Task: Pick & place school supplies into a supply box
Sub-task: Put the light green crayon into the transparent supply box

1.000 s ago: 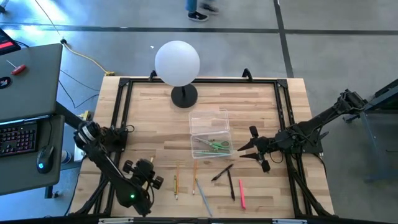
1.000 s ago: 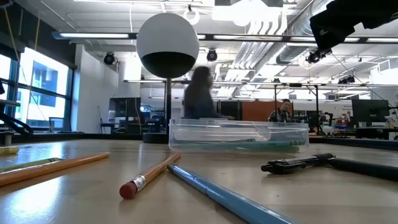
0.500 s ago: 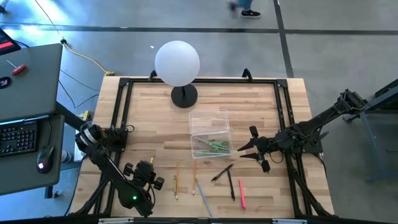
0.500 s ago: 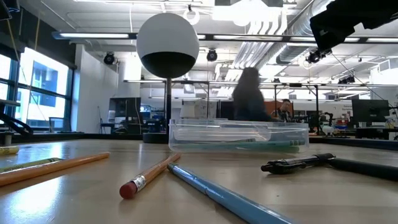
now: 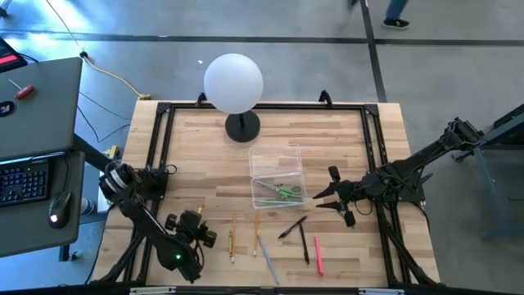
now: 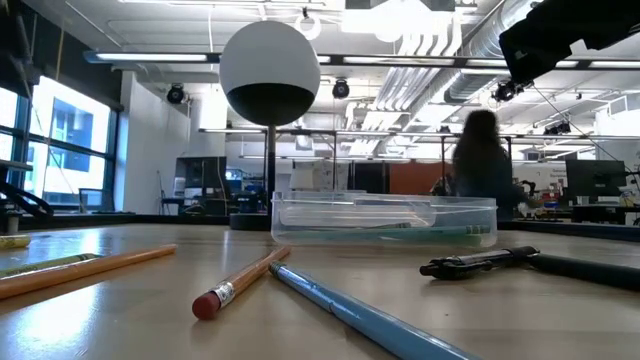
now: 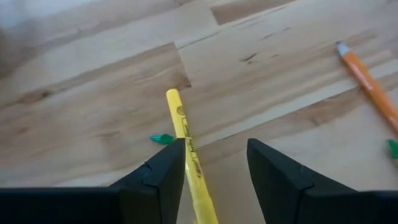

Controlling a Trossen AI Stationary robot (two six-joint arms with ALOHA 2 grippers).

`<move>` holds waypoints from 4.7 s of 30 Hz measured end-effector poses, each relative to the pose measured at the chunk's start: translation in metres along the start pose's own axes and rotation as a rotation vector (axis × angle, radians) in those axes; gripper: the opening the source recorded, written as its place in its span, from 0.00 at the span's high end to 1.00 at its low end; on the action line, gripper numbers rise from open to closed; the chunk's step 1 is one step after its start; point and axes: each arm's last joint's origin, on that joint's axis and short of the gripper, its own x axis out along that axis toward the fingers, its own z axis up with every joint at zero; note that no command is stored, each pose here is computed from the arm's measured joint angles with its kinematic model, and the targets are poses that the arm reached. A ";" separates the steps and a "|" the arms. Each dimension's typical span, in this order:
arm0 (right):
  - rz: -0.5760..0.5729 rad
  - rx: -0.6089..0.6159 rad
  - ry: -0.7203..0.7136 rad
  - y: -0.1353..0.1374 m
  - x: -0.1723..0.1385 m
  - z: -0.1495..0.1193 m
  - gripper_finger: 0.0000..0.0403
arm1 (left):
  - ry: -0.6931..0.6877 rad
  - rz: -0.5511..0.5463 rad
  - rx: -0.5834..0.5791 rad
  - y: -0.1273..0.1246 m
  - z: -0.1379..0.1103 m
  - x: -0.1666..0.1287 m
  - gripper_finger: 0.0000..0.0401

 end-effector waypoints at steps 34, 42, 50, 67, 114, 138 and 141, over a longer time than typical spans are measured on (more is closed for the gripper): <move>0.004 -0.057 -0.012 0.000 0.000 0.001 0.75 | -0.181 -0.101 0.016 0.046 -0.027 0.042 0.49; 0.003 -0.038 -0.013 0.000 0.000 0.001 0.75 | -0.194 -0.110 -0.024 0.050 -0.025 0.051 0.49; 0.002 -0.041 -0.013 0.000 0.000 0.001 0.75 | -0.220 -0.087 -0.004 0.043 -0.016 0.059 0.59; 0.002 -0.041 -0.015 0.000 0.000 0.001 0.75 | -0.386 -0.213 -0.058 0.018 0.005 0.063 0.97; 0.046 -0.043 0.000 0.002 0.000 0.000 0.75 | -0.011 -0.194 0.541 0.047 0.005 -0.017 0.67; 0.059 -0.003 -0.061 0.003 0.000 0.007 0.75 | -0.158 -0.448 0.537 0.070 -0.014 0.045 0.57; 0.059 -0.003 -0.062 0.003 0.000 0.007 0.75 | -0.173 -0.531 0.487 0.083 -0.018 0.059 0.59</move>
